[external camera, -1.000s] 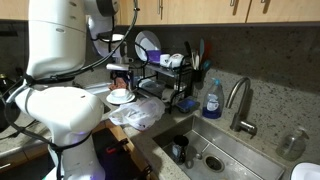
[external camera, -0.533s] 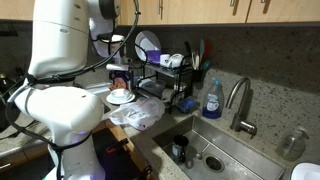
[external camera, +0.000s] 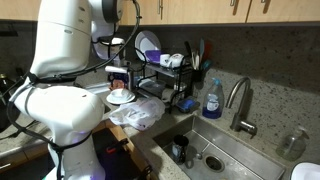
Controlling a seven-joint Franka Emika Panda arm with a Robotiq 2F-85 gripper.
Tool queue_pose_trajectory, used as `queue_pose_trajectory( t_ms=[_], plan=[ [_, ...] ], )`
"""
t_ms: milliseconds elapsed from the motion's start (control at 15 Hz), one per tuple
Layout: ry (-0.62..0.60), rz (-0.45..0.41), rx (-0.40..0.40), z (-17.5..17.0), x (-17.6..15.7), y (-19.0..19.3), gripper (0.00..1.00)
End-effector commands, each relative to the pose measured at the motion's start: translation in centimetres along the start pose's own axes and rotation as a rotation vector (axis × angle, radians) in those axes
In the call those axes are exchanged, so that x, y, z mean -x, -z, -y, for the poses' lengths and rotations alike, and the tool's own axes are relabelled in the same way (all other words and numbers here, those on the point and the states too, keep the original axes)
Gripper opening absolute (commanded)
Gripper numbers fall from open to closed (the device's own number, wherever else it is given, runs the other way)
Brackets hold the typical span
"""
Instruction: Take the objects from the white bowl one at a time and put them in the plastic bag
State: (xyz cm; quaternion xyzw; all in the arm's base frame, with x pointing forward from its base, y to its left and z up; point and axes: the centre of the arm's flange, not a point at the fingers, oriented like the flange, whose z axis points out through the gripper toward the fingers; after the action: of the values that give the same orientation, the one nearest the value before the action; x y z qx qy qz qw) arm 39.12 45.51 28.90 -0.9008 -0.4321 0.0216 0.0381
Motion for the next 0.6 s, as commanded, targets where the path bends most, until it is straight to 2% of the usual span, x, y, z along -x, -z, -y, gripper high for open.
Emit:
queue_pose_trajectory(
  t_ms=[0,533],
  plan=[
    [-0.049,-0.017,-0.049,0.2,-2.0,-0.9,1.00],
    [-0.098,-0.084,-0.100,-0.8,-5.7,-3.1,1.00]
  ],
)
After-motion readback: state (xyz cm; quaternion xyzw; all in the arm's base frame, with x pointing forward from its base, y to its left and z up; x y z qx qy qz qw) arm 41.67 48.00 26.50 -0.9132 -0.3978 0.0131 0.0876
